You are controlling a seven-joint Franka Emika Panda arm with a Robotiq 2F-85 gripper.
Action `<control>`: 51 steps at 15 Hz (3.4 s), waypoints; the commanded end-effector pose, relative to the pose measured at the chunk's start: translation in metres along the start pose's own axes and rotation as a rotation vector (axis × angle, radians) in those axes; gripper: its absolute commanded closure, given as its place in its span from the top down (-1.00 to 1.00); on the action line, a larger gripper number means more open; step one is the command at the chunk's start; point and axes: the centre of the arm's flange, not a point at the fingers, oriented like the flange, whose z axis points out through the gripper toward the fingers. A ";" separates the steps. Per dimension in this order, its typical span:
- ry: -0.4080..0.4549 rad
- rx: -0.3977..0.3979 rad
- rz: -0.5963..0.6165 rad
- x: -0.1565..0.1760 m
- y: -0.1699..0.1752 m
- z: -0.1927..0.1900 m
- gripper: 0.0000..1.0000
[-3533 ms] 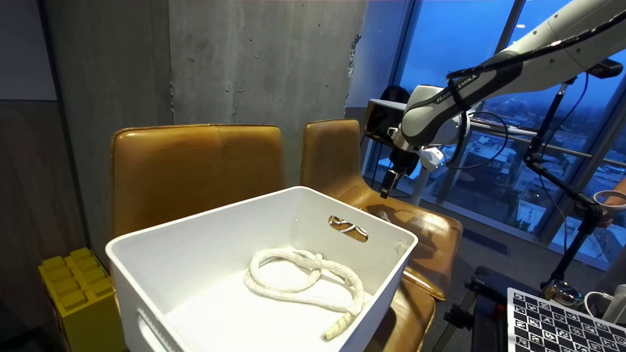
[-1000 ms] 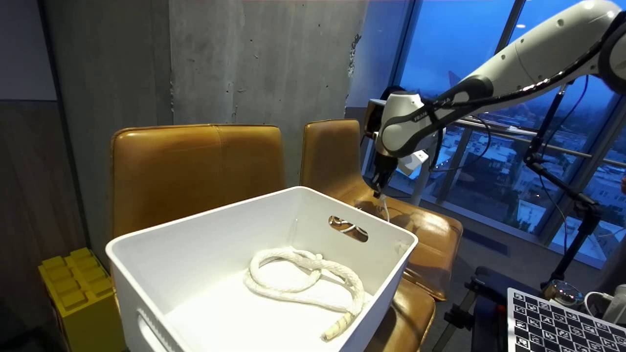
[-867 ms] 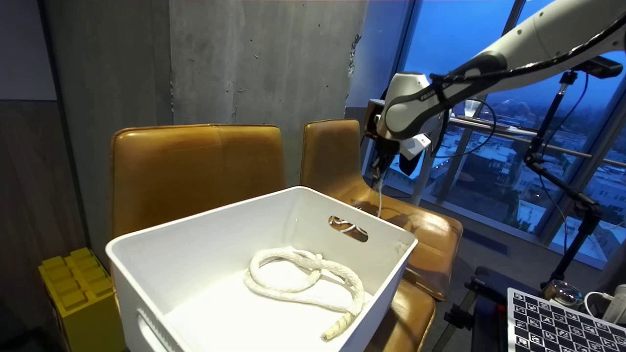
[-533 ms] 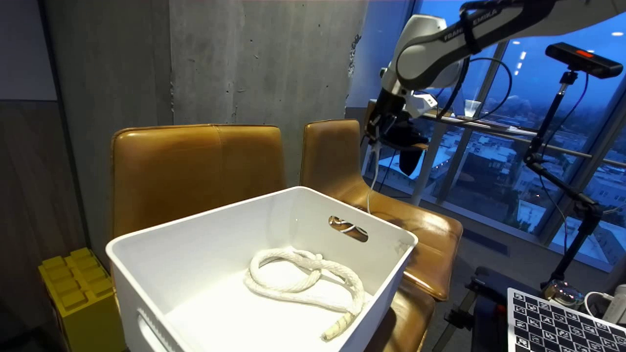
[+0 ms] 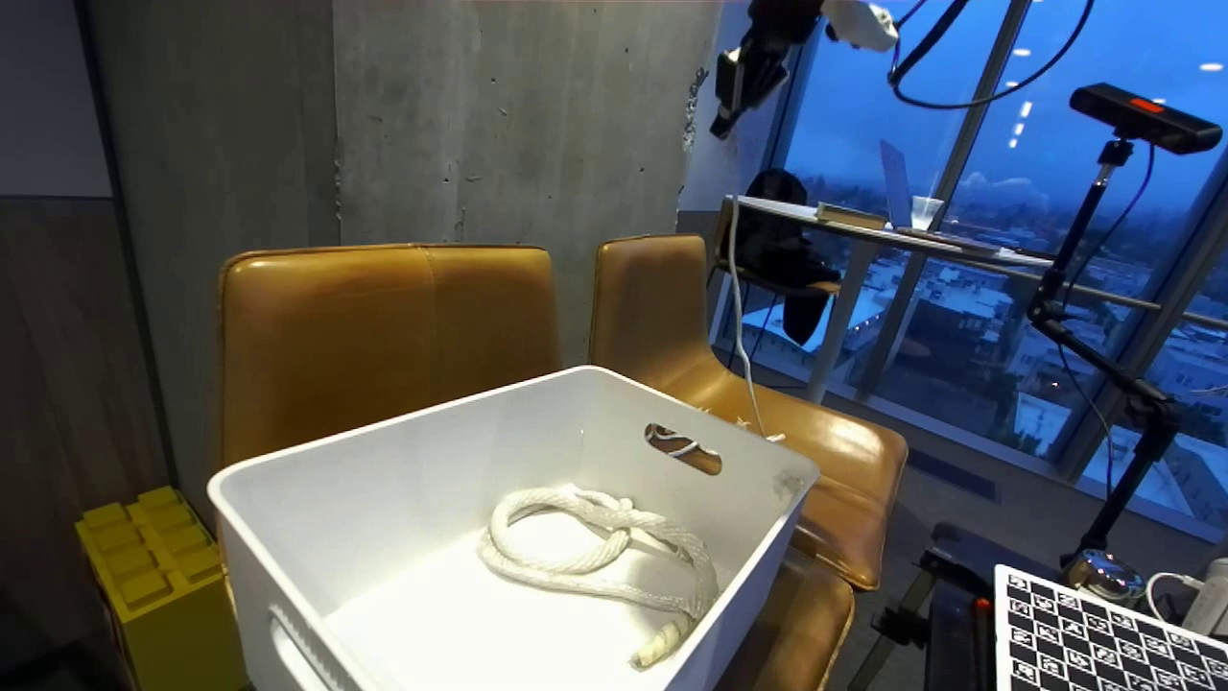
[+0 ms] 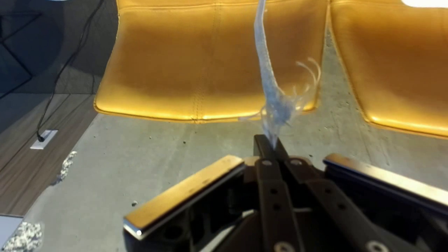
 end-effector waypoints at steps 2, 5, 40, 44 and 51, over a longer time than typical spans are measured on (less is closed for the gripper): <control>0.047 0.027 0.033 0.005 -0.052 -0.109 -0.99; 0.071 0.049 0.042 0.003 -0.072 -0.149 -0.99; -0.018 -0.008 -0.107 -0.047 -0.257 -0.116 -0.99; -0.072 -0.034 -0.102 -0.066 -0.241 -0.073 -0.99; -0.111 0.000 -0.149 -0.099 -0.246 -0.036 -0.99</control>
